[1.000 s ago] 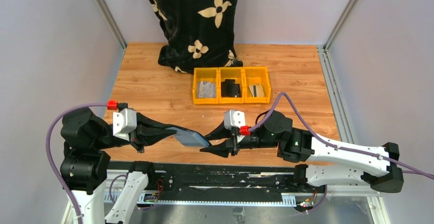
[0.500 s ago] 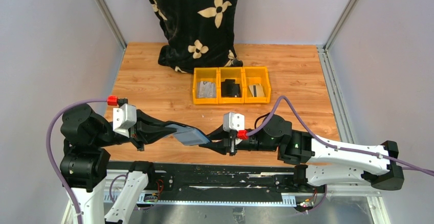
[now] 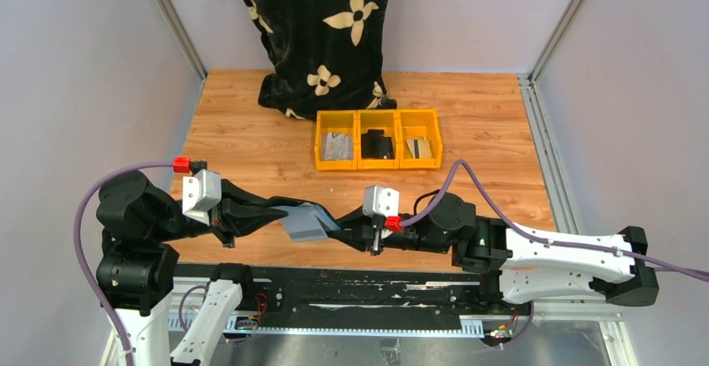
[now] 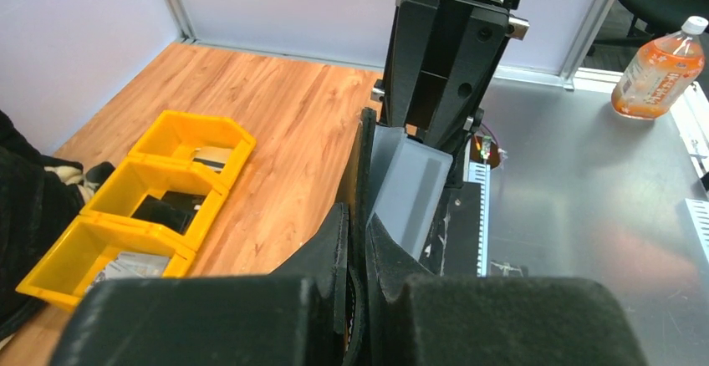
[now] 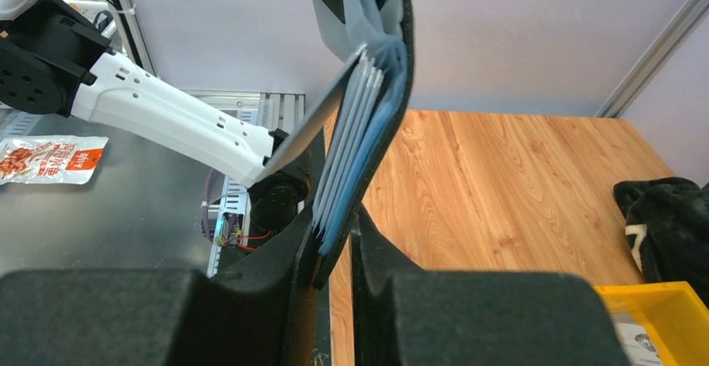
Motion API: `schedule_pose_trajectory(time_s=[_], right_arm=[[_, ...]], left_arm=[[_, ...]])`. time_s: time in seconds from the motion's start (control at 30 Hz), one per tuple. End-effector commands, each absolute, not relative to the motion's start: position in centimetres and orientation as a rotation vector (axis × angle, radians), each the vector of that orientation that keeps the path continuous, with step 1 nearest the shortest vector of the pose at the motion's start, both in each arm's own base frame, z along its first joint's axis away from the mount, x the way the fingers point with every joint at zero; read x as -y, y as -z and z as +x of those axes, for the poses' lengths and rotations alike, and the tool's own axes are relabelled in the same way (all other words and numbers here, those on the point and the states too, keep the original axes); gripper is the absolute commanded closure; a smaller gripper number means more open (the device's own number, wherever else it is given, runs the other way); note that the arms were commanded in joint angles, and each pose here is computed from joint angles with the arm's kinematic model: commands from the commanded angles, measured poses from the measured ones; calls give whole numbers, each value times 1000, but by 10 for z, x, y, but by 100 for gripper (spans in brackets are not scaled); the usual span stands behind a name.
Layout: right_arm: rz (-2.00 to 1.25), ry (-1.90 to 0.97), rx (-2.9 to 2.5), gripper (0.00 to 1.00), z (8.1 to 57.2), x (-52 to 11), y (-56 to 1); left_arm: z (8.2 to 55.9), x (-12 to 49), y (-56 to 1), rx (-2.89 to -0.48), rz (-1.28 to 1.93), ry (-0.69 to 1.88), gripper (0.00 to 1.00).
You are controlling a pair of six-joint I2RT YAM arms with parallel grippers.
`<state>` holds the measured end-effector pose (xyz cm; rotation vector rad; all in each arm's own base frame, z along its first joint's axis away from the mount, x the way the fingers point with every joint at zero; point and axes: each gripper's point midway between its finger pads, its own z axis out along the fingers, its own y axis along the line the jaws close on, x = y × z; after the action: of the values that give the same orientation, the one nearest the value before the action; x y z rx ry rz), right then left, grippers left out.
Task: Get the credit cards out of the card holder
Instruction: Remove the credit card from the card holder.
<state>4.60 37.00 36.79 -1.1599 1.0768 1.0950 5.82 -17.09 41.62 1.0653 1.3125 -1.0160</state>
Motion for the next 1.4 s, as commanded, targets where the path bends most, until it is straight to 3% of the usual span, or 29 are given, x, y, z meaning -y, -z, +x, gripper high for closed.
schedule_pose_trajectory(time_s=[0.0, 0.07, 0.2, 0.33, 0.57, 0.6, 0.63, 0.67, 0.7, 0.8, 0.83, 0.87, 0.93, 1.37], right_arm=[[-1052, -1081, -987, 88, 46, -375, -402], [-1022, -1088, -981, 87, 48, -377, -407], [-939, -1088, -1039, 65, 58, -379, -411], [-873, -1086, -1110, 52, 68, -383, -408], [-786, -1151, -1180, 62, 71, -389, -411], [-800, -1171, -1174, 73, 67, -392, -413], [-798, -1182, -1186, 81, 67, -395, -414], [-793, -1184, -1213, 97, 67, -397, -414], [-787, -1179, -1246, 100, 70, -399, -415], [-768, -1139, -1354, 100, 77, -403, -416], [-759, -1115, -1394, 100, 81, -405, -414], [-758, -1069, -1455, 100, 86, -408, -405], [-742, -989, -1542, 100, 95, -410, -396], [-727, -747, -1653, 100, 95, -440, -396]], left_arm=[[54, 171, -422, -1299, 1069, 1024, 100], [53, 171, -422, -1296, 1070, 1020, 100], [52, 171, -419, -1293, 1073, 1015, 100], [53, 171, -417, -1286, 1076, 997, 100], [50, 170, -413, -1274, 1086, 984, 100], [51, 170, -410, -1275, 1083, 973, 100], [53, 169, -408, -1276, 1078, 955, 95], [56, 168, -406, -1277, 1069, 927, 75], [61, 165, -403, -1279, 1059, 888, 58], [71, 158, -392, -1257, 1056, 749, 22], [72, 156, -390, -1242, 1058, 704, 11], [74, 154, -387, -1236, 1063, 679, 6], [78, 152, -381, -1230, 1071, 644, 1], [121, 130, -369, -1173, 971, 363, 0]])
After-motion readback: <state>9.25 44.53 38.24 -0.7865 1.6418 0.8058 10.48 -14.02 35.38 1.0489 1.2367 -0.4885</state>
